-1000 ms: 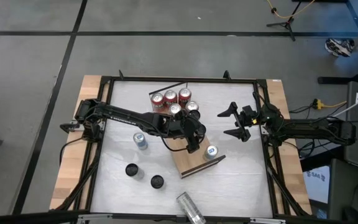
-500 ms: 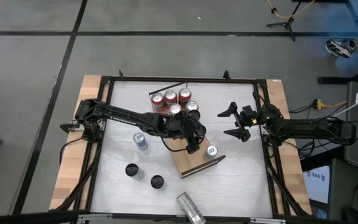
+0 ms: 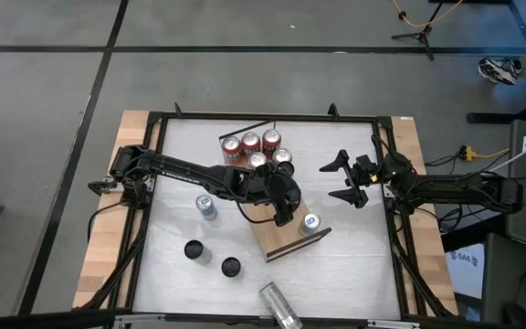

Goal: Place canned beverage on shelf
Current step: Put the yellow soda can on the shelf, then adjust the yellow soda can on the shelf

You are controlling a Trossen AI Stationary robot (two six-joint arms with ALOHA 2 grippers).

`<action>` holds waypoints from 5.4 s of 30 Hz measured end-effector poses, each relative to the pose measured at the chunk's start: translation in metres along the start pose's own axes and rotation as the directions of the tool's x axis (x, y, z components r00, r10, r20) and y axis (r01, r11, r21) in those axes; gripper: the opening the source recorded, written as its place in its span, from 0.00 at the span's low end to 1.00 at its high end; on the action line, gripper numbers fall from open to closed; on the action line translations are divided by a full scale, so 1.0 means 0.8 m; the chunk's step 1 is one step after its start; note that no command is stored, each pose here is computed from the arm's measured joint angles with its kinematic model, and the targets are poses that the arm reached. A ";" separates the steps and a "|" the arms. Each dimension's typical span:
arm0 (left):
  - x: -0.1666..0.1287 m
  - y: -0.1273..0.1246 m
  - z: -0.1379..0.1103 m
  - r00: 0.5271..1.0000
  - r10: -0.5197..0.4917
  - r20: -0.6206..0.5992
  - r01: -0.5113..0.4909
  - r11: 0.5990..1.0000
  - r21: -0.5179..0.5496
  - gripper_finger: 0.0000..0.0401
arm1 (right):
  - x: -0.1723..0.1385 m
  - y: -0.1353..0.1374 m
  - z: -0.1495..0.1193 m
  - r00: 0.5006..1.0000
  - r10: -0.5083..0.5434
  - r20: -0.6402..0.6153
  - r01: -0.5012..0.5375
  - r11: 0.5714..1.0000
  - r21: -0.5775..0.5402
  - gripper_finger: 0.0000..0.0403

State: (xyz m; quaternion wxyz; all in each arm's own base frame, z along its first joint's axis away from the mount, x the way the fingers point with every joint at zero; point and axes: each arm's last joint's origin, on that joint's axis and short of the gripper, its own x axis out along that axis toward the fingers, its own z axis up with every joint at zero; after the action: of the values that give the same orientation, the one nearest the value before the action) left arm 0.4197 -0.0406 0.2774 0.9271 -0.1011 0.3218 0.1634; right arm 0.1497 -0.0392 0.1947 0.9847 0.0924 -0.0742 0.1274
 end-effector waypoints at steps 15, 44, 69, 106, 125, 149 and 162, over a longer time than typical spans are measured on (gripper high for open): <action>-0.002 -0.002 0.005 0.999 -0.032 0.038 0.032 0.999 -0.015 0.92 | 0.000 0.000 0.000 1.000 0.000 0.000 0.000 1.000 0.000 0.99; -0.110 0.040 0.057 0.978 -0.034 0.204 0.054 0.994 -0.092 0.91 | 0.000 -0.003 -0.002 0.997 -0.073 -0.003 0.073 0.996 0.044 0.99; -0.127 0.066 0.033 0.983 0.181 0.017 -0.176 0.971 -0.161 0.91 | 0.000 -0.003 -0.002 0.997 -0.074 -0.003 0.074 0.996 0.042 0.99; -0.061 0.063 -0.005 0.946 0.284 -0.156 -0.309 0.934 -0.178 0.91 | 0.000 -0.004 -0.005 0.997 -0.079 -0.023 0.080 0.995 0.053 0.99; -0.049 0.059 -0.016 0.951 0.286 -0.114 -0.302 0.941 -0.155 0.79 | 0.000 -0.004 -0.005 0.997 -0.079 -0.022 0.080 0.995 0.052 0.99; -0.047 0.057 -0.012 0.972 0.202 -0.117 -0.210 0.976 -0.058 0.60 | 0.000 -0.004 -0.005 0.997 -0.079 -0.022 0.080 0.995 0.052 0.99; -0.045 0.059 -0.008 0.983 0.138 -0.121 -0.133 0.990 0.044 0.60 | 0.000 -0.004 -0.005 0.997 -0.079 -0.022 0.080 0.995 0.052 0.99</action>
State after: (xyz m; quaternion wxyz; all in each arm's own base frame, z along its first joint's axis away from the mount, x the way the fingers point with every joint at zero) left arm 0.3720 -0.0074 0.2913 0.8938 -0.0724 0.3875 0.2138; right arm 0.1510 -0.0414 0.1904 0.9870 0.1199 -0.0571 0.0909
